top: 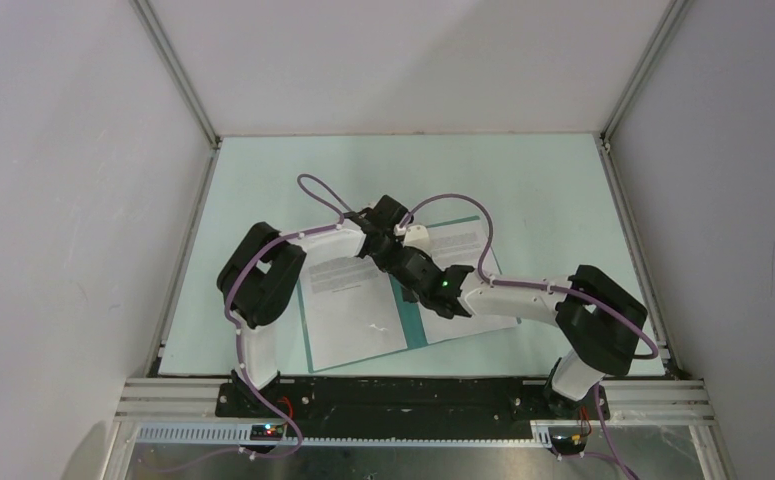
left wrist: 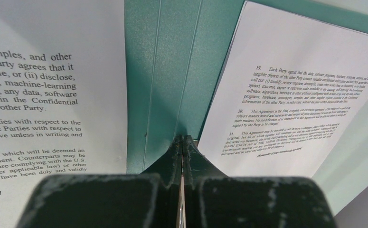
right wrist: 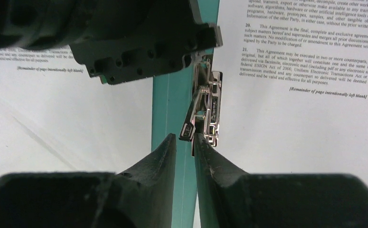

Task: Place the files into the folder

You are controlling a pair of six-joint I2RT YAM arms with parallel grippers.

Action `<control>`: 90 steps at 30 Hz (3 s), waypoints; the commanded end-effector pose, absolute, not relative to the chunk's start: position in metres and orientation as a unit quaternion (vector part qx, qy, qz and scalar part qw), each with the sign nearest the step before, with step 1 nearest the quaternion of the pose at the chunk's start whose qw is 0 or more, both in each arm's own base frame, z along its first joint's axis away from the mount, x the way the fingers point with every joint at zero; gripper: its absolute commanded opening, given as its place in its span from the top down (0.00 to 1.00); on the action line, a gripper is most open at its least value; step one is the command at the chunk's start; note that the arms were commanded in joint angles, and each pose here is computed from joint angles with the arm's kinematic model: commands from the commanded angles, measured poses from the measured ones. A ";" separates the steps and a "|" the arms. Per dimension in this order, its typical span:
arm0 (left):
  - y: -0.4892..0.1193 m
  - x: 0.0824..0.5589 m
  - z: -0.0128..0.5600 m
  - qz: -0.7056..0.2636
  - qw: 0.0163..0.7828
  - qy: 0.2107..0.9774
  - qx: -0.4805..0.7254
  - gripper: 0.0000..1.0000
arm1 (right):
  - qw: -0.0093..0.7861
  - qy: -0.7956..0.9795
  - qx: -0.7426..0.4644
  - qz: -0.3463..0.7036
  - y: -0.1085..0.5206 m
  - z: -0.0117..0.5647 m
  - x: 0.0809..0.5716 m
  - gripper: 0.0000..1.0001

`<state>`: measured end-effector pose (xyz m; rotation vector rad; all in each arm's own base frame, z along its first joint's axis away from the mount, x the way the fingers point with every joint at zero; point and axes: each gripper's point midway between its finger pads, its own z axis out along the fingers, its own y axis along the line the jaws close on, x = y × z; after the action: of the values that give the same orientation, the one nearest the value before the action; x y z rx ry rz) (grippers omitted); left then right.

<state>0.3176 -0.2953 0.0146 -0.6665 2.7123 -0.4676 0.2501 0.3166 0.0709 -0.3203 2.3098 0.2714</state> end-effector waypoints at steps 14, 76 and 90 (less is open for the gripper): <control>-0.263 0.275 -0.034 -0.077 0.078 0.970 -0.219 1.00 | 0.387 0.905 -0.128 0.122 0.319 0.084 0.242 0.73; -0.261 0.271 -0.043 -0.072 0.064 0.971 -0.218 1.00 | 0.357 0.922 -0.067 0.134 0.322 0.090 0.269 0.74; -0.259 0.271 -0.044 -0.071 0.062 0.971 -0.221 1.00 | 0.350 0.928 -0.071 0.103 0.312 0.079 0.265 0.78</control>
<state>0.3180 -0.2951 0.0133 -0.6804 2.7491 -0.5112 0.2580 0.3114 0.0711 -0.2195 2.4286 0.2914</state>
